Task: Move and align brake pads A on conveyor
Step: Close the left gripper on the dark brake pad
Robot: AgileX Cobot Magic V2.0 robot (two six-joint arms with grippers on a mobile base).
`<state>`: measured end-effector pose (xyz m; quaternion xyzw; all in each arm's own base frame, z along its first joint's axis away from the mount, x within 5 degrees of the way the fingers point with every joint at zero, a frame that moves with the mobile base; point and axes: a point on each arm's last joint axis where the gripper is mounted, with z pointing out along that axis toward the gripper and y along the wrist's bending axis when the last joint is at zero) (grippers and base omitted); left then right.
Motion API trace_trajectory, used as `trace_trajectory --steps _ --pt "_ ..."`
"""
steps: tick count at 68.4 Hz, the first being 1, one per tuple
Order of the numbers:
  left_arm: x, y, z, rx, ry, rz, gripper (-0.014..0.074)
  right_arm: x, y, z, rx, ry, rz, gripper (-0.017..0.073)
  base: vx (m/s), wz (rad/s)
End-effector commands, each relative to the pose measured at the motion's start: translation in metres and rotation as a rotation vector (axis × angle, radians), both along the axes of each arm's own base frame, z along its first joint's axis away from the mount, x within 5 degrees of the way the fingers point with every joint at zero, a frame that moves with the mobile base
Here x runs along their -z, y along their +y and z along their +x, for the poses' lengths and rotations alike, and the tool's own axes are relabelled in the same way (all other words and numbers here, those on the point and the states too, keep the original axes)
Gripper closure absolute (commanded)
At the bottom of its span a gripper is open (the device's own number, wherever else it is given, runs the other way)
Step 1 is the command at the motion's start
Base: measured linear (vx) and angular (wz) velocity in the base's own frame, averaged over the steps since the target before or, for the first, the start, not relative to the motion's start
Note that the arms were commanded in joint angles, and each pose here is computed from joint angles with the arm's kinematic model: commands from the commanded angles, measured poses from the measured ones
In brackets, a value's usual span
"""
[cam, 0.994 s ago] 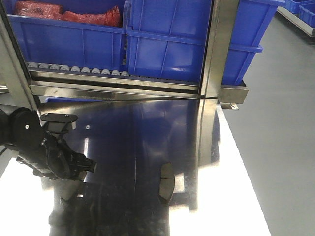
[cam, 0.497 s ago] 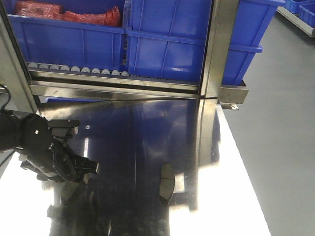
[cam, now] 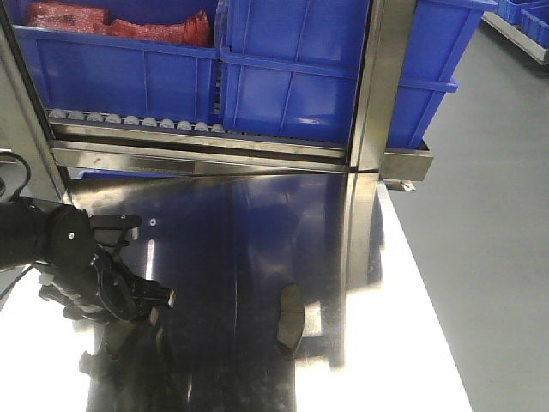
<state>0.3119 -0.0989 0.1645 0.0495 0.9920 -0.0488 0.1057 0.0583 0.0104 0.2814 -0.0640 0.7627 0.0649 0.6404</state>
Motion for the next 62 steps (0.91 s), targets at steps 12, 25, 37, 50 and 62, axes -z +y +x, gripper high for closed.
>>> trace_trajectory --steps 12,25,37,50,62 --pt "-0.018 -0.005 0.013 -0.001 -0.061 -0.015 0.0088 -0.014 0.000 0.001 -0.002 -0.091 0.002 0.0127 0.00 0.00" --pt "-0.012 -0.005 0.016 0.012 -0.008 0.017 0.0113 -0.014 0.000 0.001 -0.002 -0.091 0.002 0.0127 0.00 0.00" --pt "-0.007 -0.003 0.015 0.003 0.026 0.039 0.0151 -0.014 0.000 0.001 -0.002 -0.091 0.002 0.0127 0.00 0.00" --pt "-0.002 -0.003 0.013 0.007 0.064 0.052 0.0227 -0.014 0.000 0.001 -0.002 -0.091 0.002 0.0127 0.00 0.00" --pt "-0.002 -0.003 0.012 0.011 0.075 0.055 0.0463 -0.014 0.000 0.001 -0.002 -0.091 0.002 0.0127 0.00 0.00"
